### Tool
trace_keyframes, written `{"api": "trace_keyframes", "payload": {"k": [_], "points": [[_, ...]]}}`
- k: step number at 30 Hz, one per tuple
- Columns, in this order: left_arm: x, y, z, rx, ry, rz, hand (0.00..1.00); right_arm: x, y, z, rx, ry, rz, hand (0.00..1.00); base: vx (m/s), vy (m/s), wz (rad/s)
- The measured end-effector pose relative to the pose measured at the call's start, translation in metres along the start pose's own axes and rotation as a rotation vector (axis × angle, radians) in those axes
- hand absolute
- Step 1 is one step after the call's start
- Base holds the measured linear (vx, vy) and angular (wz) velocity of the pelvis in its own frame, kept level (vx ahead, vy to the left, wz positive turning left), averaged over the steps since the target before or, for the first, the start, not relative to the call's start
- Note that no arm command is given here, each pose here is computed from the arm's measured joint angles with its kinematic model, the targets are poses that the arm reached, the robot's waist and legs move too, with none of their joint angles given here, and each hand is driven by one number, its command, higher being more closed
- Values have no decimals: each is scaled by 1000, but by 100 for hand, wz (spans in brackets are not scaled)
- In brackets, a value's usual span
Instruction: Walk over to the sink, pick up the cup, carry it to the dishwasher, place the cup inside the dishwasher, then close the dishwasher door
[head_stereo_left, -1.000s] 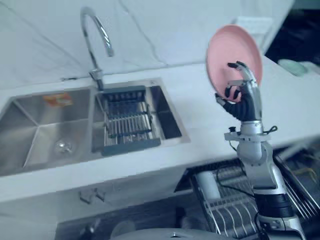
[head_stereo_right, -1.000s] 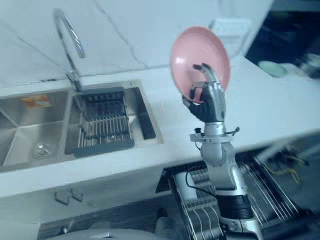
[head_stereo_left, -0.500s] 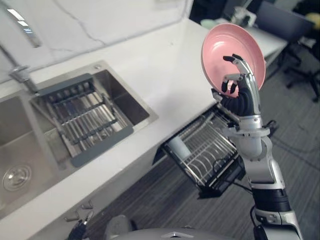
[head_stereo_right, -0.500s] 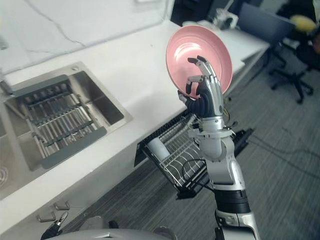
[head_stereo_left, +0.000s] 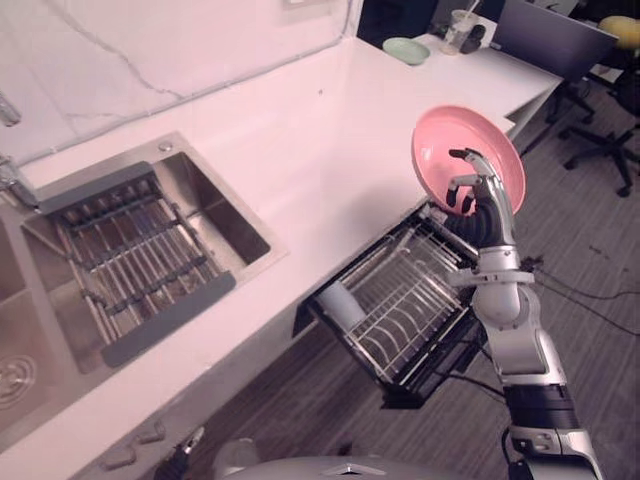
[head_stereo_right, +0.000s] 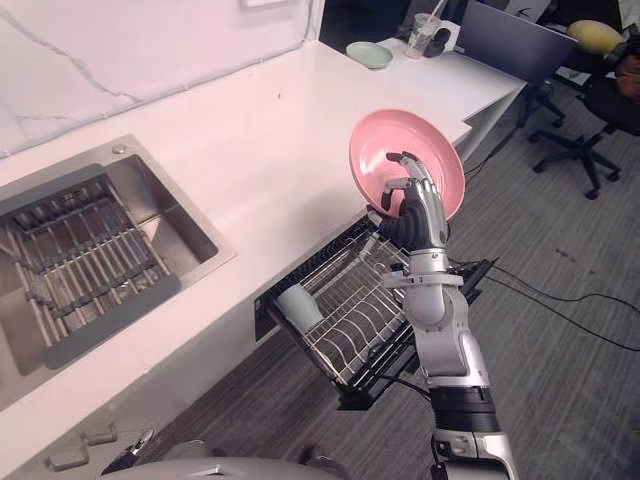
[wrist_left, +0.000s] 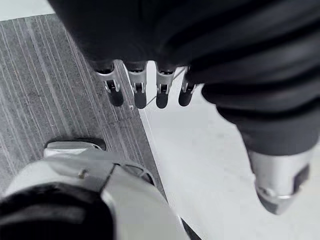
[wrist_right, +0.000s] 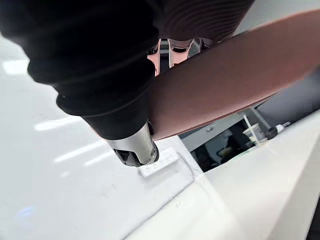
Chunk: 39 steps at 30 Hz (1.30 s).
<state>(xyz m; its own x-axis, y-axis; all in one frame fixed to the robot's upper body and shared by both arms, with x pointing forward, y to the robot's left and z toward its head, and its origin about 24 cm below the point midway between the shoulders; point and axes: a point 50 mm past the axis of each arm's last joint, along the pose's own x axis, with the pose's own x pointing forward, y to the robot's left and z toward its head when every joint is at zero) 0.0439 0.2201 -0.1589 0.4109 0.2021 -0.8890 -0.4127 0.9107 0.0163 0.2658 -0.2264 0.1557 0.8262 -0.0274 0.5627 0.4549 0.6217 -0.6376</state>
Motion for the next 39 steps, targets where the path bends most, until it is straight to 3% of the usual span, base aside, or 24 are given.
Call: {"api": "trace_keyframes", "payload": {"k": [7, 14, 21, 31, 39], "points": [[1, -10, 2, 1, -32, -27, 0, -3, -13, -28, -39, 153, -110, 100, 48, -32, -11], [5, -22, 20, 1, -105, -66, 0, -1, -10, -28, -22, 177, -177, 100, -14, 91, -2], [13, -37, 54, -17, -201, -112, 0, 29, 4, -20, 62, 173, -196, 100, -37, 116, -6], [14, -58, 73, -16, -257, -206, 0, 56, 3, -22, 44, 172, -198, 100, 7, 43, 1], [14, -72, 74, -2, -254, -240, 0, 50, 29, -53, 2, 296, -22, 100, 12, -37, 17]]}}
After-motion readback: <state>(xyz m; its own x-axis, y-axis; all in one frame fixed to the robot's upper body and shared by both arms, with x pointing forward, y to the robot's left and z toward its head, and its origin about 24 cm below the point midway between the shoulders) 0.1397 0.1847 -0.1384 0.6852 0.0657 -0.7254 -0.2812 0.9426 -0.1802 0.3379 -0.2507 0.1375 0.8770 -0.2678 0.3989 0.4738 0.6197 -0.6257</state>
